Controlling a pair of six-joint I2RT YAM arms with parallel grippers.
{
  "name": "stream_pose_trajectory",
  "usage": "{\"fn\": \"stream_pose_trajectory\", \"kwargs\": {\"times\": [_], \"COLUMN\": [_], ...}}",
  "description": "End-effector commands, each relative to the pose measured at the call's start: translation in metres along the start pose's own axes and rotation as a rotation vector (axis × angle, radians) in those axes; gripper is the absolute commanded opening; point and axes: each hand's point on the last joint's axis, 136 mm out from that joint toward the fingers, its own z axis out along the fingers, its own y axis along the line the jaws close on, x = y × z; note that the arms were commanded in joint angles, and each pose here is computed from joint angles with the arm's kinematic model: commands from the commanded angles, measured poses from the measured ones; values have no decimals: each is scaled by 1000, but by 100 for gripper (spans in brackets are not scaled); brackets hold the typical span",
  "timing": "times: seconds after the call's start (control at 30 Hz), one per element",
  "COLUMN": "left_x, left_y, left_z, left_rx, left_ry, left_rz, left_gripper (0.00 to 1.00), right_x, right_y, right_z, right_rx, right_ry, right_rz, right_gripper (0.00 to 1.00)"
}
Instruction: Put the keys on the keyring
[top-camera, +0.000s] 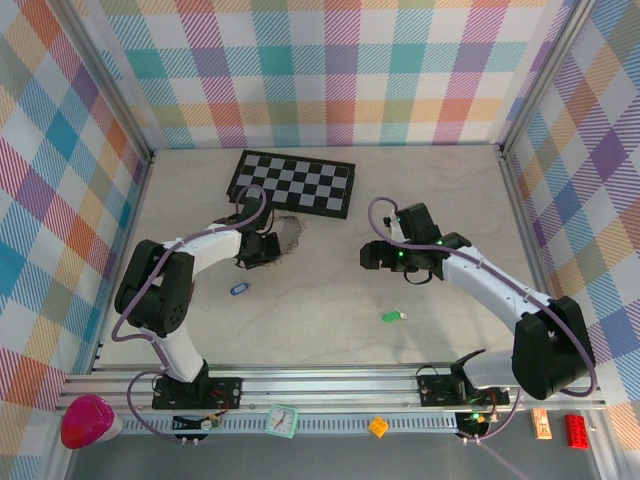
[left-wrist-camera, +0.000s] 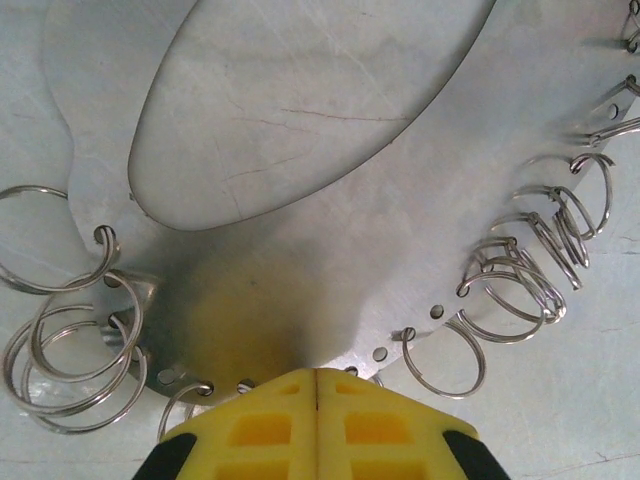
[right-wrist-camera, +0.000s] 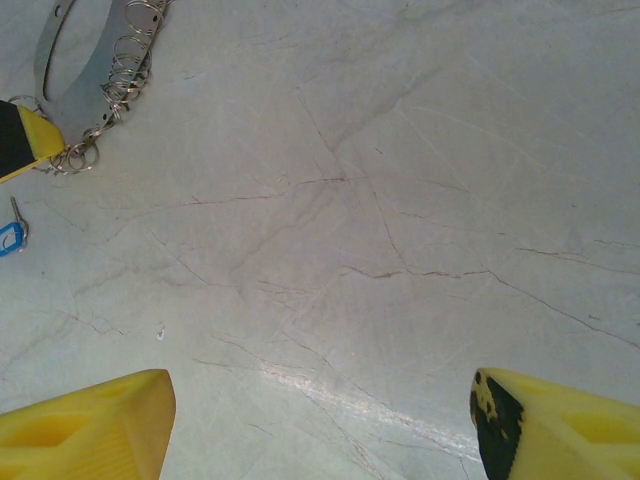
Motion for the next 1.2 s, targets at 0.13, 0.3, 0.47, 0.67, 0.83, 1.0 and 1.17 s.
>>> {"fn": "stream_pose_trajectory", "kwargs": {"times": [0.13,0.3,0.47,0.67,0.83,1.0,1.17], "left_x": [6,15,38,73,105,136,143], "left_y": [-1,-19,-36,-53,-77,-94,-99], "left_z": [-2,-17,-32,-38,-36,-31,-28], "left_rx": [24,47,52,51,73,90,75], "left_ry": [13,-23,-68,-104,-116,-107,-136], "left_rz": [-8,9,9,-17,-32,-58,-83], "left_gripper": [0,0,0,0,0,0,0], "right_x": [-2,0,4,8,8,9,11], "right_y": [4,3,0,-4,-5,-6,-8], "right_z": [-6,-8,-7,-5,-7,-7,-7], "right_rx": [-2,1,10,29,32,36,40], "right_ry": [-11,-12,-2,11,4,5,3], "right_rz": [-21,-25,-25,-32,-32,-27,-23], "right_gripper": [78,77,78,78,77,77,77]}}
